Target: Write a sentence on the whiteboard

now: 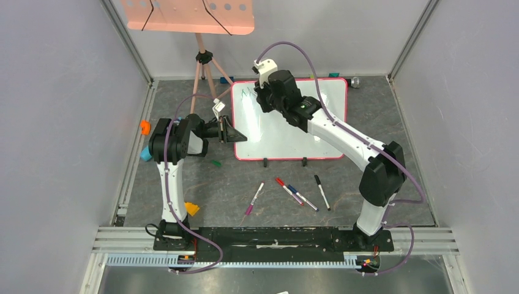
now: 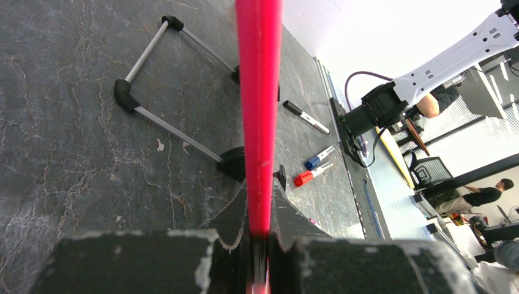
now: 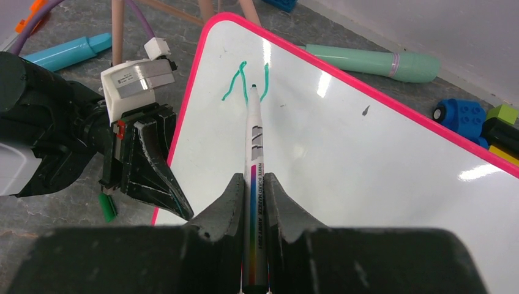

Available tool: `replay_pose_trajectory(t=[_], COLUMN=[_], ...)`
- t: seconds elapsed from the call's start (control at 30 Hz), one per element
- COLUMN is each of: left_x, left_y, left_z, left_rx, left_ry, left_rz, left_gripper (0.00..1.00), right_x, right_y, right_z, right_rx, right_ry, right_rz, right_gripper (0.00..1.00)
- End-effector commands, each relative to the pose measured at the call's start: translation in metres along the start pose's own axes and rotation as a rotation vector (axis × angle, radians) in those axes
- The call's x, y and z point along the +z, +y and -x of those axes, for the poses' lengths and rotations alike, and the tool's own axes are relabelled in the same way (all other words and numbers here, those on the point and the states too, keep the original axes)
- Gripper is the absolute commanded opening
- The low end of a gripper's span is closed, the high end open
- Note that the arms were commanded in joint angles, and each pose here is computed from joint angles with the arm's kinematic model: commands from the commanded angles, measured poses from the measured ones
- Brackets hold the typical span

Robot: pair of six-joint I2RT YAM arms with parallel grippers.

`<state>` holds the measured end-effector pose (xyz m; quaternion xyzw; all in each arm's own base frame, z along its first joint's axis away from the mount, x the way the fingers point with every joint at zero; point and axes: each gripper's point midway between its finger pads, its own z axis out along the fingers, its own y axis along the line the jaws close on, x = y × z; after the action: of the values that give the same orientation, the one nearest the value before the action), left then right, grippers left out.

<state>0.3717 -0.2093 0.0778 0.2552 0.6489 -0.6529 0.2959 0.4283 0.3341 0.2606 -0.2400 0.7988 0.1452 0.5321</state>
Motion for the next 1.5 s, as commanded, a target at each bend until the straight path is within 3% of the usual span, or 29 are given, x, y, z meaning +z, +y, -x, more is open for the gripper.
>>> replay_pose_trajectory(t=[0.0, 0.8, 1.47], left_x=[0.004, 0.004, 0.004], left_y=[0.011, 0.011, 0.011], left_z=[0.001, 0.001, 0.000], left_rx=[0.068, 0.069, 0.067], left_ry=[-0.034, -0.034, -0.034], left_rz=[0.019, 0.019, 0.019], left_gripper=[0.02, 0.02, 0.02], right_x=[-0.011, 0.011, -0.001], right_y=[-0.006, -0.013, -0.035], right_z=[0.011, -0.017, -0.028], right_rx=[-0.010, -0.002, -0.006], right_ry=[-0.038, 0.036, 0.069], right_rz=[-0.023, -0.080, -0.170], right_gripper=[0.00, 0.00, 0.00])
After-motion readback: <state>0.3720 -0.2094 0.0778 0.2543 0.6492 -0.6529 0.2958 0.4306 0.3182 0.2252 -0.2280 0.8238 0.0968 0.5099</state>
